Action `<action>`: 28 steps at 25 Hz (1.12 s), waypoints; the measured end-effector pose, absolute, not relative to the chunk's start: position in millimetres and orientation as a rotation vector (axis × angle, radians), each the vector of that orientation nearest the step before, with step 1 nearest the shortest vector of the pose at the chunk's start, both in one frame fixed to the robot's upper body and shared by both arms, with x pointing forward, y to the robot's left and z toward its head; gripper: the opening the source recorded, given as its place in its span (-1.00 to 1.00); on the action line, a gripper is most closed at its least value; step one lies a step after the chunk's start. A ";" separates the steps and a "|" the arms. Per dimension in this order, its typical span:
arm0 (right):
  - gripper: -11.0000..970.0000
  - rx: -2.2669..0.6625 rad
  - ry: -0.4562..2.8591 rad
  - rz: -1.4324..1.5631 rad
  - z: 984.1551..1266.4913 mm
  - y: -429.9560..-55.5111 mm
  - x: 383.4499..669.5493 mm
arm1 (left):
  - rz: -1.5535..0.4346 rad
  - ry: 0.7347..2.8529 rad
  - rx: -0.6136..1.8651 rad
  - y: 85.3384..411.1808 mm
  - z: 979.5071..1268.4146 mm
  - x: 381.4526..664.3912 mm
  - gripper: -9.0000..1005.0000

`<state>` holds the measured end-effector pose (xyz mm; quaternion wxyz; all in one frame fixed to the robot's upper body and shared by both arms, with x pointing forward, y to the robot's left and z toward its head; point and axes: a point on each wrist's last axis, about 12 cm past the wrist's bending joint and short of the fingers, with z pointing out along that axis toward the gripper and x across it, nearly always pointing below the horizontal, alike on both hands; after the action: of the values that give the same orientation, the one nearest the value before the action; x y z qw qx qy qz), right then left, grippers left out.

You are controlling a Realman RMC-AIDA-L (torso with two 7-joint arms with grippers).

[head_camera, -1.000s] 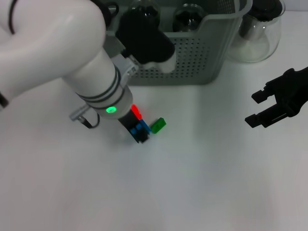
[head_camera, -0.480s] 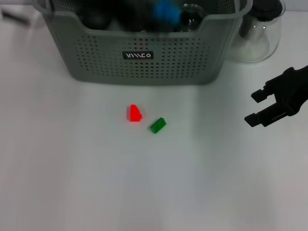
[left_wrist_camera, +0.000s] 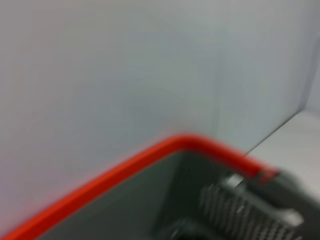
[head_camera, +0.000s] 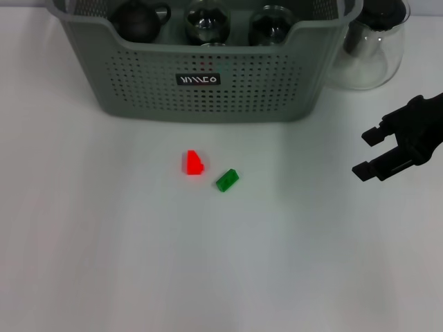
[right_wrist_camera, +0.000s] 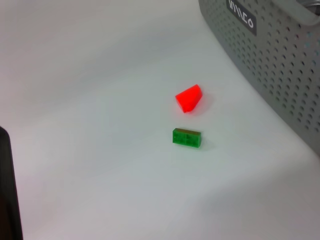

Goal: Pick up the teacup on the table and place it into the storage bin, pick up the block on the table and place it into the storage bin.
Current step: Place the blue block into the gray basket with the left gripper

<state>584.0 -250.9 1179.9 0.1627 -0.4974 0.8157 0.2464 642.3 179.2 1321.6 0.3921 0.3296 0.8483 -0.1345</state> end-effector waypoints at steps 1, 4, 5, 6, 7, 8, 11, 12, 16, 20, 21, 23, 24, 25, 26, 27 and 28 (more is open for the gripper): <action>0.67 -1.419 2.327 0.702 1180.2 -250.9 584.2 | -0.307 2.178 0.832 175.1 1316.1 650.3 -0.19; 0.67 -1.421 2.326 0.700 1180.8 -250.5 584.7 | -0.224 2.245 0.852 159.0 1295.2 669.8 -0.19; 0.67 -1.422 2.324 0.700 1181.2 -250.1 585.0 | -0.202 2.260 0.864 153.0 1288.3 674.6 -0.19; 0.67 -1.423 2.323 0.699 1181.4 -249.8 585.2 | -0.183 2.276 0.878 147.7 1281.1 678.5 -0.19; 0.67 -1.425 2.321 0.699 1181.5 -249.3 585.5 | -0.168 2.288 0.891 142.9 1275.0 681.3 -0.19; 0.67 -1.426 2.319 0.699 1181.5 -248.8 585.7 | -0.154 2.305 0.909 137.9 1267.2 683.0 -0.19; 0.67 -1.428 2.318 0.699 1181.2 -248.5 585.9 | -0.113 2.320 0.961 124.6 1250.1 683.8 -0.19; 0.67 -1.429 2.318 0.698 1181.1 -248.2 586.0 | -0.102 2.321 0.971 121.7 1246.0 683.3 -0.19; 0.67 -1.430 2.316 0.699 1181.2 -247.6 586.1 | -0.090 2.315 0.979 117.9 1241.6 683.0 -0.19; 0.67 -1.429 2.318 0.700 1180.7 -248.0 585.7 | -0.090 2.319 0.977 118.9 1240.4 682.6 -0.18; 0.67 -1.429 2.318 0.700 1180.5 -248.2 585.6 | -0.090 2.319 0.977 119.0 1240.4 682.4 -0.18; 0.67 -1.429 2.324 0.694 1180.1 -248.8 585.6 | -0.092 2.320 0.979 118.6 1240.4 681.8 -0.18; 0.67 -1.430 2.328 0.689 1179.9 -249.1 585.6 | -0.093 2.319 0.980 117.8 1240.6 681.5 -0.18; 0.67 -1.431 2.330 0.687 1179.8 -249.3 585.7 | -0.094 2.317 0.982 117.3 1240.5 681.0 -0.18; 0.67 -1.431 2.332 0.684 1179.8 -249.4 585.8 | -0.095 2.314 0.983 116.9 1240.7 680.5 -0.18; 0.67 -1.432 2.334 0.682 1179.9 -249.5 585.9 | -0.095 2.310 0.983 117.1 1240.9 680.1 -0.18; 0.67 -1.433 2.335 0.680 1179.9 -249.5 586.0 | -0.095 2.308 0.982 117.8 1241.2 679.7 -0.11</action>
<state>586.0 -249.5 1179.9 0.1590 -0.5012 0.8167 0.2379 679.7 117.8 1241.2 0.3106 0.3718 0.8741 -0.0360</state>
